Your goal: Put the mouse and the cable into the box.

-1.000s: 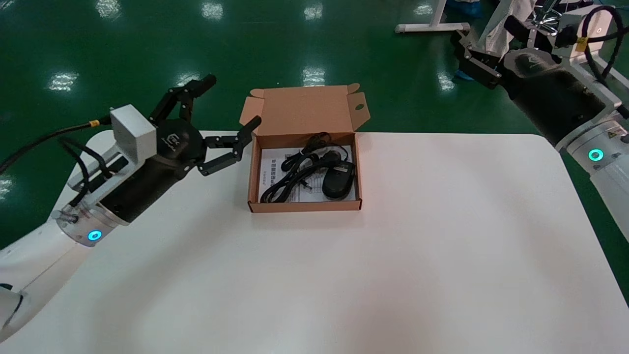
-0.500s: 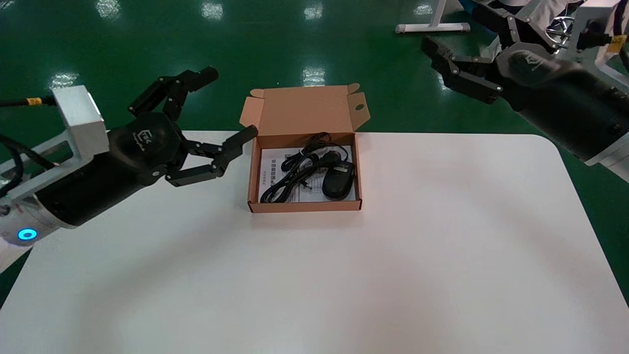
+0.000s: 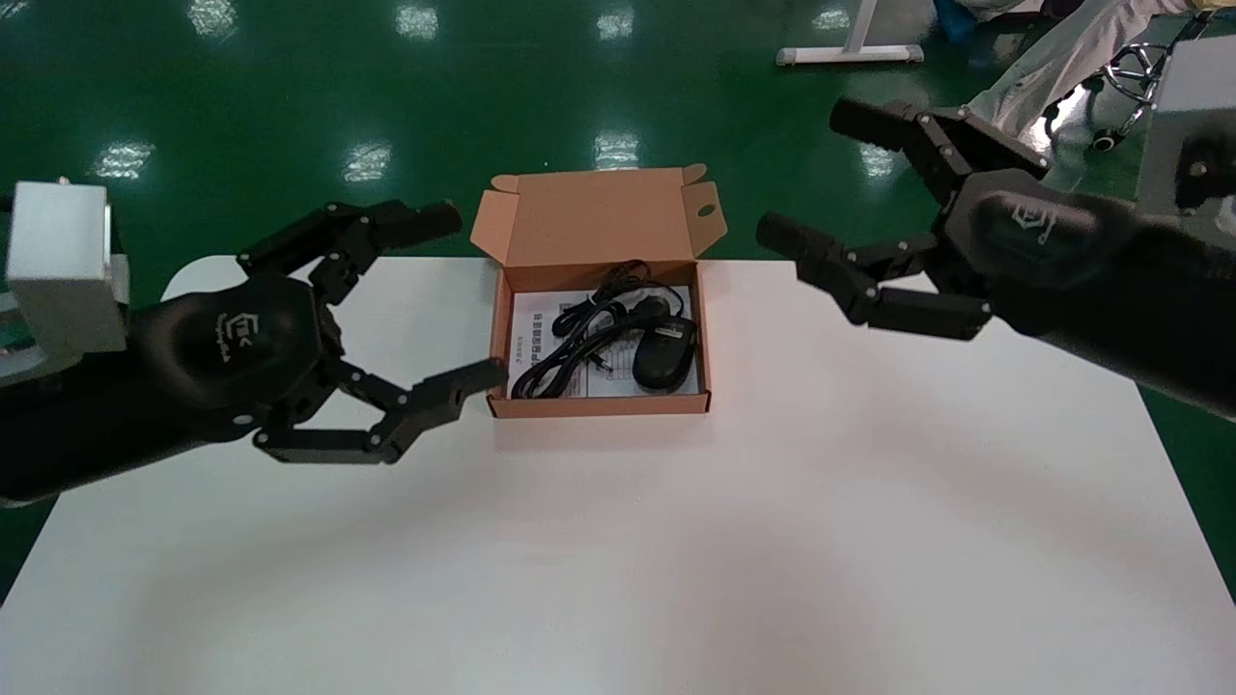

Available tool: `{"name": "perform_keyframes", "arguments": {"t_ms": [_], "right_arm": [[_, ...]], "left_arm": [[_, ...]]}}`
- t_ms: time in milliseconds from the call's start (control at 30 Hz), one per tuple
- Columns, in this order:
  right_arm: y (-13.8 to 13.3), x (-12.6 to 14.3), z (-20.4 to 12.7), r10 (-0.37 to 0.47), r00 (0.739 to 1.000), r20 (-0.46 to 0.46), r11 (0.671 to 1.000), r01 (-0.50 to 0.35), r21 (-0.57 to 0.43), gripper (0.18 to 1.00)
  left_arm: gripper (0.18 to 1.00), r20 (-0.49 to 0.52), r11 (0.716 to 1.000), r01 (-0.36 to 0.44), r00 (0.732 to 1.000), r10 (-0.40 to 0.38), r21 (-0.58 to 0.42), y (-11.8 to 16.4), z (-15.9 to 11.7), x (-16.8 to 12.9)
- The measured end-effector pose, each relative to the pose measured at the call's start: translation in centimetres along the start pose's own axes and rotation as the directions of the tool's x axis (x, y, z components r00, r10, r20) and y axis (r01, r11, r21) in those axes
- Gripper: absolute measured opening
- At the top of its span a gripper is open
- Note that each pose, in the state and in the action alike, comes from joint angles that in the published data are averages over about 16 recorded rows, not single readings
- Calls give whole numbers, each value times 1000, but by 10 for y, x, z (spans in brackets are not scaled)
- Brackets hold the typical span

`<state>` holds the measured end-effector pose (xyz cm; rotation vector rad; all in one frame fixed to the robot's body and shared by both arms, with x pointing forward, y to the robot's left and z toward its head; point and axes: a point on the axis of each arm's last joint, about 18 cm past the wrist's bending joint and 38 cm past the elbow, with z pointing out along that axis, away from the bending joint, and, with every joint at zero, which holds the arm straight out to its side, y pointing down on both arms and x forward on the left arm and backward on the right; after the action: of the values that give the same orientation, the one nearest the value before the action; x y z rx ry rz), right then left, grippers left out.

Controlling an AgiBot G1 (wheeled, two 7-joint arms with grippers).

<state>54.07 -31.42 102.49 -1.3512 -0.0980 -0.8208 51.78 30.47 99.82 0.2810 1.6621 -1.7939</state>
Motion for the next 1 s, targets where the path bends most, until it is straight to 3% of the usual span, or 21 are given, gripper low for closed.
{"name": "perform_keyframes", "arguments": {"t_ms": [200,500,700,1000], "right_arm": [[-6,-31,-8,35,990,137,998,-27,-54,1000],[-10,-66,-21,91,954,286,989,-54,-137,1000],[-11,-76,-26,110,940,323,985,-59,-162,1000],[-11,-75,-25,109,942,317,986,-61,-158,1000]], "left_arm": [[1001,-87,996,64,994,-69,-60,-12,-4,20],[1001,-152,986,112,980,-131,-124,-21,-8,38],[1001,-160,984,116,977,-137,-133,-22,-9,40],[1001,-157,985,117,978,-137,-130,-21,-9,39]]}}
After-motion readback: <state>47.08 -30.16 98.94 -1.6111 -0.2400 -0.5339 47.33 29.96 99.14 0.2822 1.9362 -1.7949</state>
